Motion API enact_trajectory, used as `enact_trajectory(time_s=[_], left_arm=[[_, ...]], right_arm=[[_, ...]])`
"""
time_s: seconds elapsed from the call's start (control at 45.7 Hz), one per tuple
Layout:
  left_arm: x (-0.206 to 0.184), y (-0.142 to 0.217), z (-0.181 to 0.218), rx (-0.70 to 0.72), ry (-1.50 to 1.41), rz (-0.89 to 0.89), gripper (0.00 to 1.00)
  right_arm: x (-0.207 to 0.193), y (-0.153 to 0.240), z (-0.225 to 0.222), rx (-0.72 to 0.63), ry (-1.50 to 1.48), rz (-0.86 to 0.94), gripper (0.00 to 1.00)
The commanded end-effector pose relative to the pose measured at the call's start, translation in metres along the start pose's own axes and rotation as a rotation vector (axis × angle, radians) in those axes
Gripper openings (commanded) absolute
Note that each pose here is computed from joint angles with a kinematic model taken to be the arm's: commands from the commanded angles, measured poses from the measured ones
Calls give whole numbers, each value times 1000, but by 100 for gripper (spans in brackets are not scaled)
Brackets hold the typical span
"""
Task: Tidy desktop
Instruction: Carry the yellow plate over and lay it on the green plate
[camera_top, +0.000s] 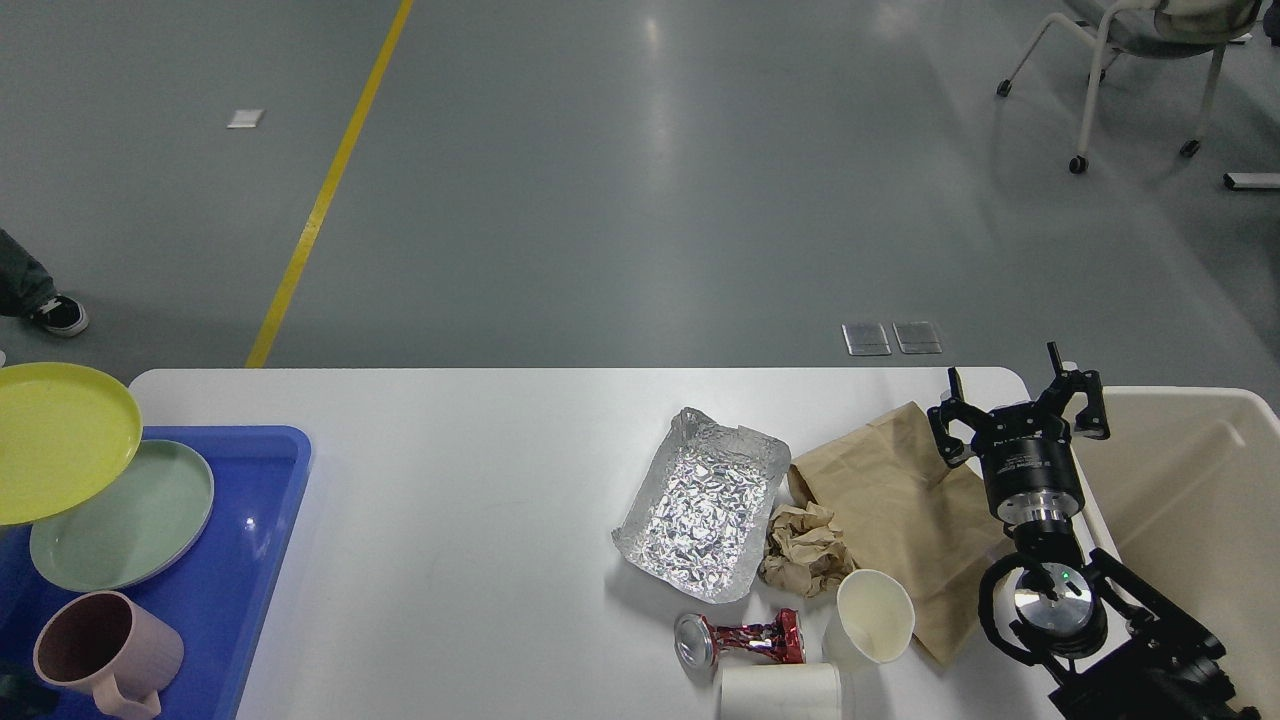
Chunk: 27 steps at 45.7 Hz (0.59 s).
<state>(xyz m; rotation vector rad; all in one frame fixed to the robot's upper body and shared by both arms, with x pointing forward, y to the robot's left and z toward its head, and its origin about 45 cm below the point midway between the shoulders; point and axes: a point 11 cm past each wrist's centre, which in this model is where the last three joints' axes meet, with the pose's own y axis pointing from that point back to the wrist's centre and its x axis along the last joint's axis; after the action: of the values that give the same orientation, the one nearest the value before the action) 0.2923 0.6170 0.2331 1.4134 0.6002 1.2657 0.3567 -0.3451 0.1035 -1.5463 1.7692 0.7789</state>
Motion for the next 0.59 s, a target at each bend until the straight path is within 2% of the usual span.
enact_trajectory(time_s=[0.0,0.328,0.569], left_arm=[[1,-18,-3,62,-22,83,0],[-29,-51,4,15,-3,66,0],[-50,-69,-1,65,-74,57,0]], right_arm=[[0,0,0,0,0,0,100],[0,0,0,0,0,0,100],[0,0,0,0,0,0,100]])
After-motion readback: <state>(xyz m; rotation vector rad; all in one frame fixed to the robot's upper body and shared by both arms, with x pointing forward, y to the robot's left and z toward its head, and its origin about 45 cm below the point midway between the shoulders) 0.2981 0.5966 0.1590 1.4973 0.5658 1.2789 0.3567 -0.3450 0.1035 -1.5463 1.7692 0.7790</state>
